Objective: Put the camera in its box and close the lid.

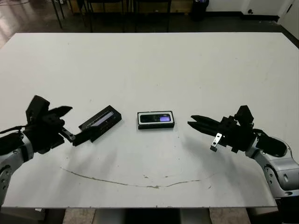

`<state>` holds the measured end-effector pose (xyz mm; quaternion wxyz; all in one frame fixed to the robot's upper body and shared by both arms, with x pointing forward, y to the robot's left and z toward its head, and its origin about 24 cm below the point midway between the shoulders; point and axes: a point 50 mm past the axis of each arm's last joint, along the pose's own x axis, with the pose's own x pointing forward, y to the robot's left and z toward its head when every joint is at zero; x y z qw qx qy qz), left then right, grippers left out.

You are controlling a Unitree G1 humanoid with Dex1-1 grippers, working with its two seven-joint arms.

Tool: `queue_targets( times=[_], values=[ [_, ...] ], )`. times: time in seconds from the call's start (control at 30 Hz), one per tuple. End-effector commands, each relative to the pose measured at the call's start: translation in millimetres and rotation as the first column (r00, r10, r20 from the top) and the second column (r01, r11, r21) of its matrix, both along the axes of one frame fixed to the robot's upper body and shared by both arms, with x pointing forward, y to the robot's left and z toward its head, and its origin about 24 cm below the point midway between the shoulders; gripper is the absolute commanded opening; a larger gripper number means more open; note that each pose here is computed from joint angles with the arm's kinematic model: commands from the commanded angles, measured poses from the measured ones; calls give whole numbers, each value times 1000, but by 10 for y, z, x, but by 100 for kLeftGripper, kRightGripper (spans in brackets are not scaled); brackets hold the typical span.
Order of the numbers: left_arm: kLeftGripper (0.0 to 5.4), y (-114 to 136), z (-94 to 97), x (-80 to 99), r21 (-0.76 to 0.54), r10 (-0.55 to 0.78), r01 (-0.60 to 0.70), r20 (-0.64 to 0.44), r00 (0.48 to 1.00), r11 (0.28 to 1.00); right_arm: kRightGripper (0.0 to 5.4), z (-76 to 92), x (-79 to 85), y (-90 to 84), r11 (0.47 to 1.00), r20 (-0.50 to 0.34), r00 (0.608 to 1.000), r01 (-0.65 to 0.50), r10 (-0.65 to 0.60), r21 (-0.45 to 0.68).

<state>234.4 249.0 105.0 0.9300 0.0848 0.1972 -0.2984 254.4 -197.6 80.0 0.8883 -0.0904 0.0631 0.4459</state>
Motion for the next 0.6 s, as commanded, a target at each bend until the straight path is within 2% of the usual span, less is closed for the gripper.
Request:
queue_targets(
  times=[0.03, 0.3, 0.6],
  values=[
    [538, 57, -82, 37, 12, -1, 2, -53, 999, 1000, 0, -43, 1, -2, 1000, -10, 1000, 3, -3, -18],
    [538, 21, -189, 97, 29, -92, 94, -64, 994, 995, 0, -57, 0, -15, 1000, 3, 1000, -3, 3, -21],
    [538, -16, -279, 116, 127, -117, 116, 7, 993, 985, 0, -86, -2, -22, 1000, -16, 1000, -3, 3, 3]
  ],
)
